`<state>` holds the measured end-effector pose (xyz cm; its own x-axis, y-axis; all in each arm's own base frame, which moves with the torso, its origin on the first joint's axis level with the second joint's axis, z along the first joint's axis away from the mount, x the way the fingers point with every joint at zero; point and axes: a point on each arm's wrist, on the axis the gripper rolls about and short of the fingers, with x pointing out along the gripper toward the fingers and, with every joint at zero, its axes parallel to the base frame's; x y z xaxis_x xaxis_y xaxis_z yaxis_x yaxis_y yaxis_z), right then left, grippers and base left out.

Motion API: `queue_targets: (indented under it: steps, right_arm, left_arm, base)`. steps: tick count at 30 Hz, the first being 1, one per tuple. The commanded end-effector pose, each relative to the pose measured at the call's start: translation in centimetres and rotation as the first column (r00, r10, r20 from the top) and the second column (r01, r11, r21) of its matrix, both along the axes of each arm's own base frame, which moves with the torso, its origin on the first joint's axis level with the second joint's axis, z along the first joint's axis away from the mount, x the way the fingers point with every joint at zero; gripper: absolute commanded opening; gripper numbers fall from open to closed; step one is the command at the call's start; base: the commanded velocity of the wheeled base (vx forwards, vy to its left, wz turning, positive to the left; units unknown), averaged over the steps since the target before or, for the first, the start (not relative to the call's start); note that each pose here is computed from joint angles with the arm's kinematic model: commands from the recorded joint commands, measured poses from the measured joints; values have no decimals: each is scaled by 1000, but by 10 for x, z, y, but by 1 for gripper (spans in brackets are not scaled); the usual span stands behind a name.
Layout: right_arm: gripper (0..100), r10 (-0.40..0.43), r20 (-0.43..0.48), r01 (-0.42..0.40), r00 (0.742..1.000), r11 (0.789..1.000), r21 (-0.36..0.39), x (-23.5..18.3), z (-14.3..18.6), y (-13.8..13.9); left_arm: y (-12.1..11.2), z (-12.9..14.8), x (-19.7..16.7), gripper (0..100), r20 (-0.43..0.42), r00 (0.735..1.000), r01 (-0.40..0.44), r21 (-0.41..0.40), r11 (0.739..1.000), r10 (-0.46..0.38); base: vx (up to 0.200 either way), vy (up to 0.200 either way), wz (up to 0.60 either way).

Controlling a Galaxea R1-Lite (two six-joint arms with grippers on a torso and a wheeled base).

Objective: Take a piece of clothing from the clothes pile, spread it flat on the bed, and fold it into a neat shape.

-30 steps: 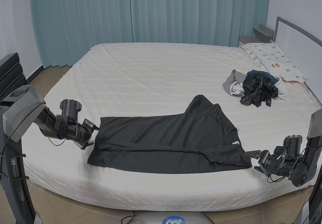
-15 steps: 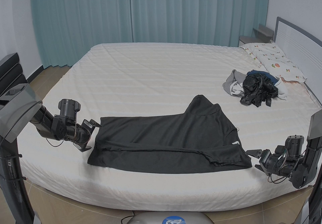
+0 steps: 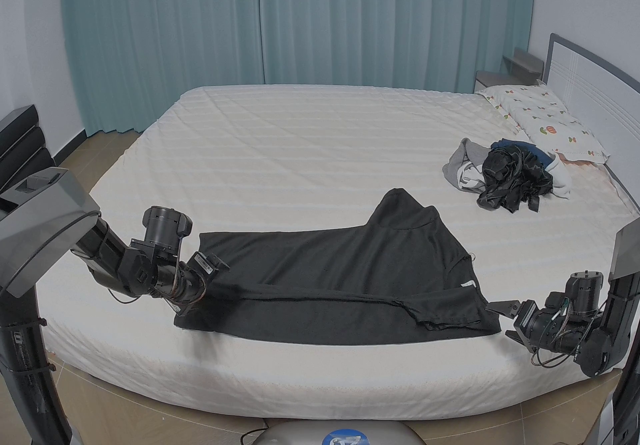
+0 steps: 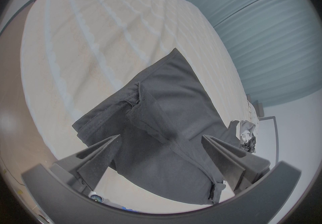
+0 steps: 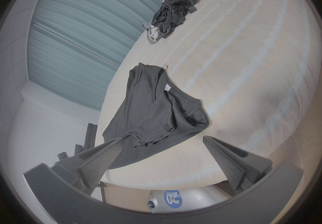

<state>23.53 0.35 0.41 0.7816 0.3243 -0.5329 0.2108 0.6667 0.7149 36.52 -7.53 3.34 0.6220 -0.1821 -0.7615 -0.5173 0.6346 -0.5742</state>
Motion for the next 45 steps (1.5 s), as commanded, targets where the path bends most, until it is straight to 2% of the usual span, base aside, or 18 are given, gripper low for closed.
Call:
queue_targets:
  steps: [1, 4, 12, 15, 21, 23, 30, 35, 36, 40, 43, 45]
  right_arm:
    - [100, 10, -1, -10, 1000, 1000, 1, 0, 0, 2]
    - [100, 10, -1, -10, 1000, 1000, 1, 0, 0, 2]
    - [100, 8, 0, -8, 1000, 1000, 0, 0, -1, 2]
    - [100, 7, -1, -7, 1000, 1000, 0, 0, -1, 2]
    - [100, 8, -13, -8, 1000, 1000, -1, 1, -5, 2]
    - [100, 8, -13, -8, 1000, 1000, -1, 1, -5, 2]
    - [100, 8, -15, -8, 1000, 1000, -1, 1, -5, 2]
    - [100, 8, -15, -8, 1000, 1000, -1, 1, -5, 2]
    - [100, 6, -15, -6, 1000, 1000, -2, 1, -5, 2]
    - [100, 6, -15, -6, 1000, 1000, -2, 0, -5, 2]
    - [100, 6, -15, -6, 1000, 1000, 0, 0, -4, 2]
    - [100, 6, -17, -6, 1000, 1000, 0, -2, -4, 2]
  left_arm:
    - [-10, -17, 10, 100, -13, 1000, 15, 11, 1000, -15]
    - [-11, -22, 17, 100, -10, 1000, 9, 16, 1000, -9]
    - [5, -29, 50, 100, 50, 992, -120, 45, 992, 117]
    - [19, -21, 58, 100, 79, 976, -201, -25, 979, 202]
    - [29, -13, 66, 100, 153, 949, -262, -106, 959, 276]
    - [39, -12, 71, 100, 189, 927, -297, -153, 943, 323]
    - [43, -15, 69, 100, 177, 929, -303, -143, 942, 326]
    - [44, -16, 56, 100, 148, 947, -274, -83, 958, 284]
    - [45, -11, 48, 100, 150, 953, -257, -61, 964, 264]
    - [46, 9, 36, 100, 180, 951, -242, -64, 968, 250]
    - [50, 15, 28, 100, 176, 959, -214, -74, 974, 224]
    - [52, 16, 13, 100, 143, 980, -129, -79, 989, 139]
  base:
    - [0, 0, 0]
    - [0, 0, 0]
    - [0, 0, 0]
    - [0, 0, 0]
    - [0, 0, 0]
    - [0, 0, 0]
    - [0, 0, 0]
    - [0, 0, 0]
    - [0, 0, 0]
    - [0, 0, 0]
    - [0, 0, 0]
    - [0, 0, 0]
